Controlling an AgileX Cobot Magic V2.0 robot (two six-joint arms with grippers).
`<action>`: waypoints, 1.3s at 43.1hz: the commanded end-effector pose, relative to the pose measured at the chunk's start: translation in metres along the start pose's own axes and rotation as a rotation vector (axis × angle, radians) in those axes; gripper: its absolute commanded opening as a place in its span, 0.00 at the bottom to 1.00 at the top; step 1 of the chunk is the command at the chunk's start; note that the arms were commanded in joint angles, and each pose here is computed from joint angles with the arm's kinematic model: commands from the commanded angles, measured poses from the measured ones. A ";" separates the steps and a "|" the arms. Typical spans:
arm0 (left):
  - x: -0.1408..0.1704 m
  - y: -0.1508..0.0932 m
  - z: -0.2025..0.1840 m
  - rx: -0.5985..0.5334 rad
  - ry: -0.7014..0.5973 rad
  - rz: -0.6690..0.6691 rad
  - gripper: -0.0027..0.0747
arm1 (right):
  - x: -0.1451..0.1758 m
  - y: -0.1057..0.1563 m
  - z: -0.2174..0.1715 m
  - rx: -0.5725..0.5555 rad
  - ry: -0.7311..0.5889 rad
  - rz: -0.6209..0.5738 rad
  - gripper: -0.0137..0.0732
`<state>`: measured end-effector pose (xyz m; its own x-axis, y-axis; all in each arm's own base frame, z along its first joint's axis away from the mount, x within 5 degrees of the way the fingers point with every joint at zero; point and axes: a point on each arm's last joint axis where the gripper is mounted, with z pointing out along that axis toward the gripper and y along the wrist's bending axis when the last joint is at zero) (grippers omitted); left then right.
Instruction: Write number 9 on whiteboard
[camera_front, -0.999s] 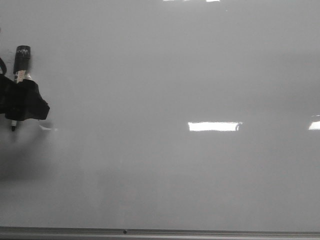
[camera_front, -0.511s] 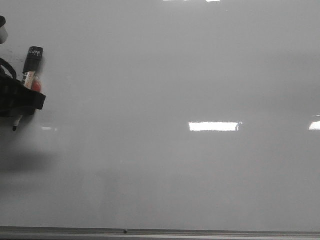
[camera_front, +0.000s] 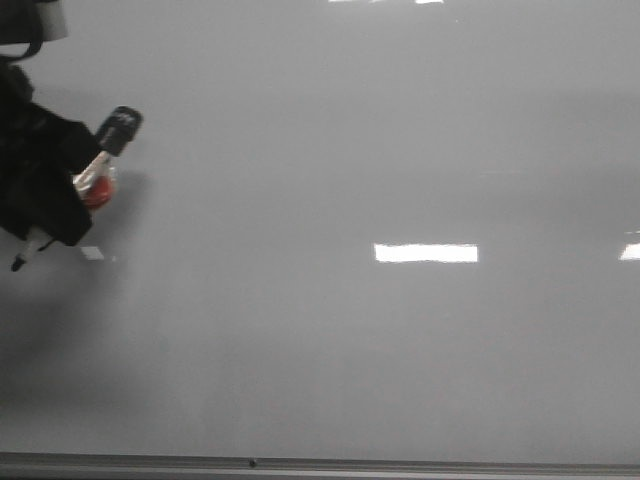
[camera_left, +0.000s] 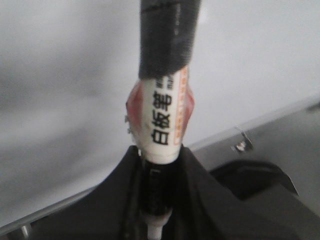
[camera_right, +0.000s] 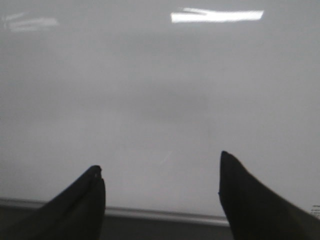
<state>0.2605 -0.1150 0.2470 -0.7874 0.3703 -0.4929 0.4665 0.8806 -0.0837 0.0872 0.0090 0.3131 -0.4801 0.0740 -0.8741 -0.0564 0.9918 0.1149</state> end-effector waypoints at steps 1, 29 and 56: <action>-0.016 -0.039 -0.031 0.192 -0.009 0.161 0.01 | -0.023 0.011 0.008 -0.114 0.076 -0.051 0.75; -0.006 -0.112 -0.073 0.770 0.031 0.702 0.01 | -0.086 0.095 0.069 -1.079 0.331 -0.202 0.75; -0.007 -0.112 -0.073 0.765 0.010 0.720 0.01 | -0.056 0.162 0.119 -1.288 0.617 -0.288 0.57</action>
<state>0.1939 -0.1929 0.3008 -0.2410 0.7815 -0.5754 0.9517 0.0740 -0.2981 0.2163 0.1762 0.3052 -0.6173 -0.5069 -0.6017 -0.7730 0.2484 0.5837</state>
